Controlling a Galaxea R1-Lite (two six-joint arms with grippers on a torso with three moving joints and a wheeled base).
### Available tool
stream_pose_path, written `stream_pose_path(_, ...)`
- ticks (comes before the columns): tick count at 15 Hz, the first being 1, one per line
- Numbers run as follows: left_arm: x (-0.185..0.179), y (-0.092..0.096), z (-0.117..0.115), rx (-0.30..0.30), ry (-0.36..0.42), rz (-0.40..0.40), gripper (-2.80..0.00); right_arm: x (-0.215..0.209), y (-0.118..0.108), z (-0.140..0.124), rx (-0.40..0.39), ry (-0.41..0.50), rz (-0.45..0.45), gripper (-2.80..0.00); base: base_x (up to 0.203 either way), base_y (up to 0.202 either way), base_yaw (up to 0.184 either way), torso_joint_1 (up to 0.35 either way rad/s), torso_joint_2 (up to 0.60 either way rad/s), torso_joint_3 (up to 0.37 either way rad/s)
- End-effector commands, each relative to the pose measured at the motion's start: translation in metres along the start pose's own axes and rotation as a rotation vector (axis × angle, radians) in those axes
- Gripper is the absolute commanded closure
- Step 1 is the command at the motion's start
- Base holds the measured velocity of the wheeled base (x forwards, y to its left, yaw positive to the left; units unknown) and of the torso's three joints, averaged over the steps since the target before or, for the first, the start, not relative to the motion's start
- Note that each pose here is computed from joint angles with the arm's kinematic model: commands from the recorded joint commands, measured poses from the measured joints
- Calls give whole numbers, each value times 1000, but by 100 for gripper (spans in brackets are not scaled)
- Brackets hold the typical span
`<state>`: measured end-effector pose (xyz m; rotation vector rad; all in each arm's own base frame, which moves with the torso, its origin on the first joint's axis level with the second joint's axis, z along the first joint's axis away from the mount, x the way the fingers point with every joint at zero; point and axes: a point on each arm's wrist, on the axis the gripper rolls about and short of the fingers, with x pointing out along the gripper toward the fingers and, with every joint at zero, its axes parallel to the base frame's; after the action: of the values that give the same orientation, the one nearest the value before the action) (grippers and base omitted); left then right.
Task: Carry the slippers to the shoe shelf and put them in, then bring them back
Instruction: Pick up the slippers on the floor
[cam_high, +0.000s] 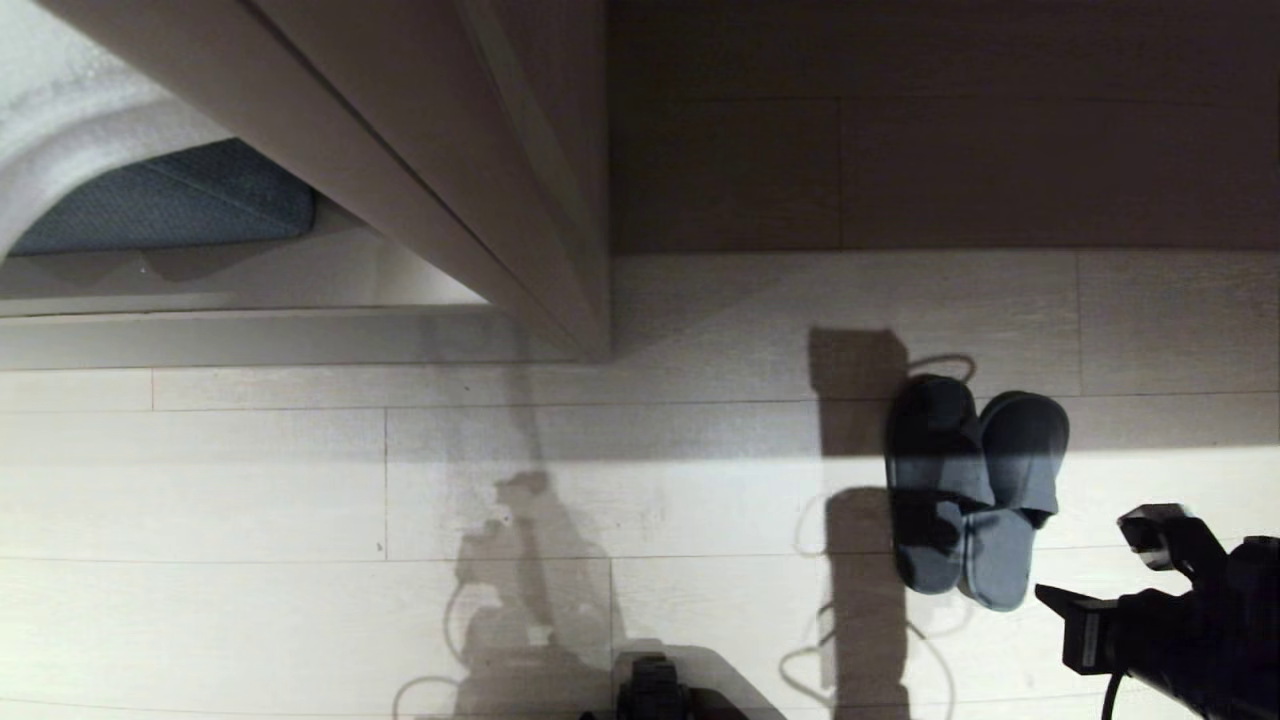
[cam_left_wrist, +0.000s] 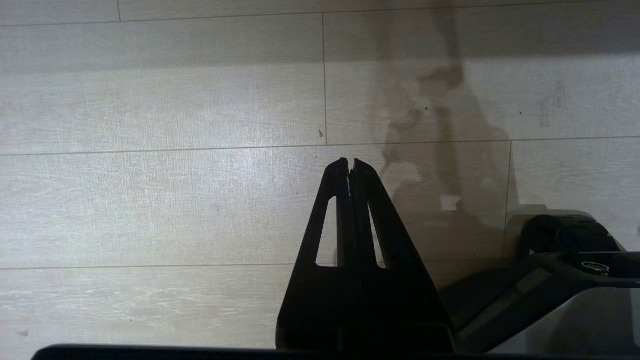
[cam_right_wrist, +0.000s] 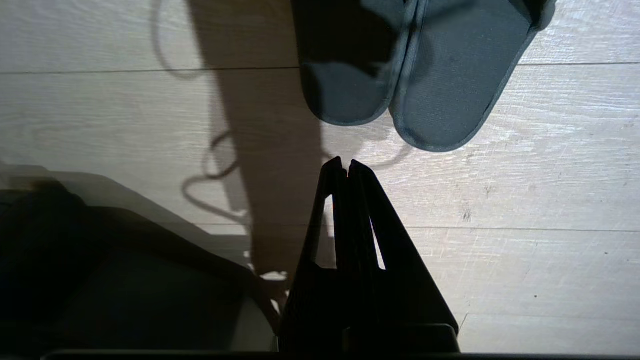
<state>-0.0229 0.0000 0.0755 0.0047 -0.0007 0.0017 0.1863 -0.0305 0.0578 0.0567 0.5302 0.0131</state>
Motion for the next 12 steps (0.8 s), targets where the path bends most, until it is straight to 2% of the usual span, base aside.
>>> stream_pose_path(1, 0, 0, 0, 0, 1, 0, 0, 28, -9, -17, 15, 75, -4, 0, 0, 0, 0, 0, 0, 0)
stream_pose_path(3, 0, 0, 0, 0, 1, 1, 0, 46, -14, -26, 0, 68, -3, 0, 0, 0, 0, 0, 0, 0)
stream_pose_path(4, 0, 0, 0, -2, 1, 1, 0, 50, -15, -27, -8, 63, -1, -48, 0, 0, 0, 0, 0, 0)
stream_pose_path(5, 0, 0, 0, -2, 1, 0, 0, 50, -16, -23, -26, 29, -4, -280, 0, 0, 0, 0, 0, 0)
stream_pose_path(6, 0, 0, 0, -2, 1, 1, 0, 52, -19, -15, -65, -19, -21, -280, 0, 0, 0, 0, 0, 0)
stream_pose_path(8, 0, 0, 0, -1, 1, 0, 0, 59, -30, -21, -157, 7, -64, -280, 0, 0, 0, 0, 0, 0)
stream_pose_path(12, 0, 0, 0, -1, 1, 0, 0, 76, -40, -10, -183, -53, -83, -280, 0, 0, 0, 0, 0, 0)
